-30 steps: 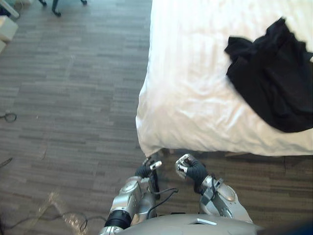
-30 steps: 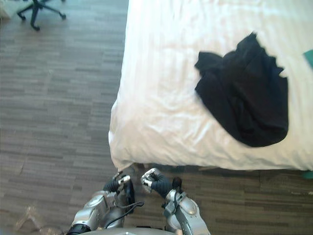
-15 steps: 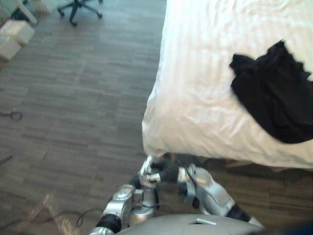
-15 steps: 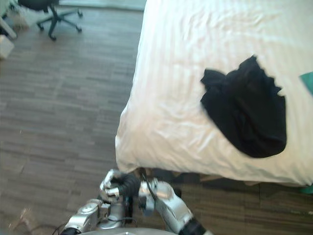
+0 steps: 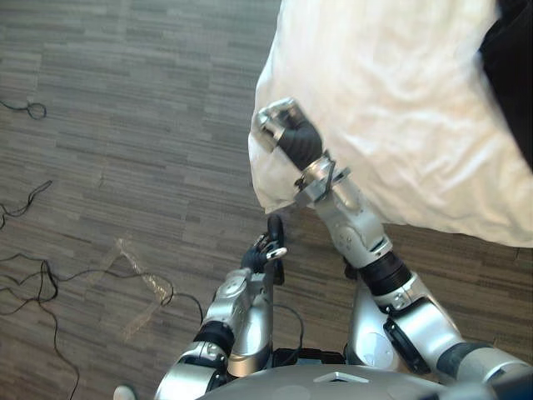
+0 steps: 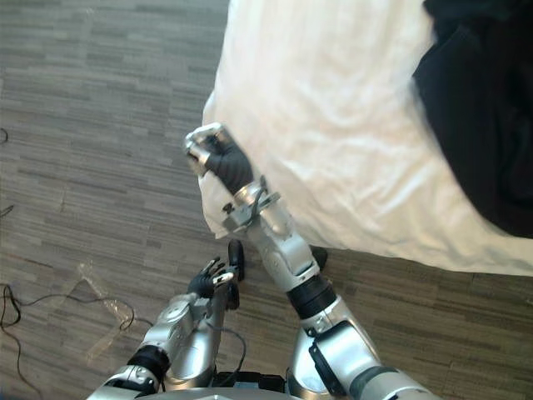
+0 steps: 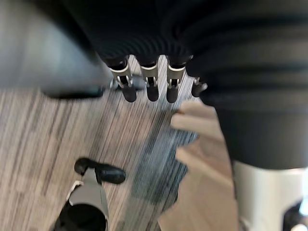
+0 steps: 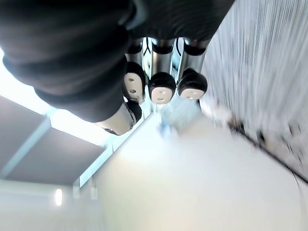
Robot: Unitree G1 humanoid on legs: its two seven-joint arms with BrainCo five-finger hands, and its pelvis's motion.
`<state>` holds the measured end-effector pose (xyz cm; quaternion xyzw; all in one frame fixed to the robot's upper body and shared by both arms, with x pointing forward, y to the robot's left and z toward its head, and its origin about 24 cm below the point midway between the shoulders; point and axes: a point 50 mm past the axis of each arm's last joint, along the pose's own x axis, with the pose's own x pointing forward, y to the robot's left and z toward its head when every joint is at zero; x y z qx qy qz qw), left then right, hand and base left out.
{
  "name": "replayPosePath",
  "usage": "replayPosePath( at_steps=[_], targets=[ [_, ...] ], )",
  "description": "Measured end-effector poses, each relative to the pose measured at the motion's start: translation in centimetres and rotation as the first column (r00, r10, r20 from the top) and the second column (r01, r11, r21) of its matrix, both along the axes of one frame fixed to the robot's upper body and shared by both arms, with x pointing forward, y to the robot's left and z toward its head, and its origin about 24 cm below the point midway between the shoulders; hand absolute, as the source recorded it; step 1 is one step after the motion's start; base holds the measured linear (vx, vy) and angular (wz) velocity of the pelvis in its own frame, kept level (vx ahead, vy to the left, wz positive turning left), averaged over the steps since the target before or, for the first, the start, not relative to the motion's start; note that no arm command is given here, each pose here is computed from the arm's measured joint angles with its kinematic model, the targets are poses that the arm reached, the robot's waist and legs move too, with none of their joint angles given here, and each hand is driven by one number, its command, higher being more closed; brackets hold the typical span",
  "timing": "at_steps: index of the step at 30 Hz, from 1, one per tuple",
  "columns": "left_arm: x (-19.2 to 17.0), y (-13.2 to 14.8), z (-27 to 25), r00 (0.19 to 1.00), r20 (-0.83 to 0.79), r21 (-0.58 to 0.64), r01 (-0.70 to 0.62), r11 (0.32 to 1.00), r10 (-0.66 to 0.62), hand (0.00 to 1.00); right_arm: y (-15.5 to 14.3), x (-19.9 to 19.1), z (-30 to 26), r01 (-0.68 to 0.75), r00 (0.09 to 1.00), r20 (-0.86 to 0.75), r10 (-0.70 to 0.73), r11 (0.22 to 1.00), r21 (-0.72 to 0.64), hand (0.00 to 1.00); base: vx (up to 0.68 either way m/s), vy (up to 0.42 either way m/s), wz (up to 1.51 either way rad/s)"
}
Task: Tidy the bed and pick cloth on bed and put in laundry
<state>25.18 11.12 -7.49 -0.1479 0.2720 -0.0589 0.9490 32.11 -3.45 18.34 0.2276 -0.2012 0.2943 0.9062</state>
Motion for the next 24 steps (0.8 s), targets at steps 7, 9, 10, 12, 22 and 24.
replayPosePath(
  at_steps=[7, 9, 10, 12, 22, 24],
  targets=[
    [1.3, -0.5, 0.9, 0.996, -0.012, -0.016, -0.089, 0.996, 0.089, 0.0, -3.7, 1.3, -1.9, 0.162, 0.982, -0.134, -0.136, 0.964, 0.209, 1.0, -0.07, -0.008, -0.3],
    [1.7, -0.5, 1.0, 0.994, -0.034, -0.008, -0.106, 0.994, 0.106, 0.0, -5.3, 0.7, -2.9, 0.201, 0.975, -0.148, -0.166, 0.942, 0.269, 1.0, 0.01, 0.039, -0.38],
    [1.8, -0.4, 1.1, 0.992, -0.048, -0.019, -0.12, 0.993, 0.119, 0.0, -6.3, 0.2, -3.9, 0.226, 0.969, -0.162, -0.185, 0.93, 0.289, 1.0, 0.05, 0.051, -0.41],
    [1.6, -0.1, 0.8, 0.987, -0.085, -0.016, -0.137, 0.99, 0.135, 0.0, -8.5, -1.1, -6.7, 0.308, 0.942, -0.224, -0.248, 0.904, 0.295, 1.0, 0.09, 0.05, -0.41],
    [-0.9, 3.9, -1.4, 0.959, -0.181, 0.049, -0.212, 0.976, 0.218, 0.0, -20.7, -13.8, -23.6, 0.721, 0.479, -0.694, -0.537, 0.692, -0.038, 0.0, 0.15, 0.04, -0.34],
    [-2.6, 5.3, -2.4, 0.943, -0.215, 0.077, -0.242, 0.967, 0.253, 0.0, -20.9, -15.5, -25.0, 0.708, 0.44, -0.717, -0.542, 0.699, -0.094, 0.0, 0.17, -0.015, -0.57]
  ],
)
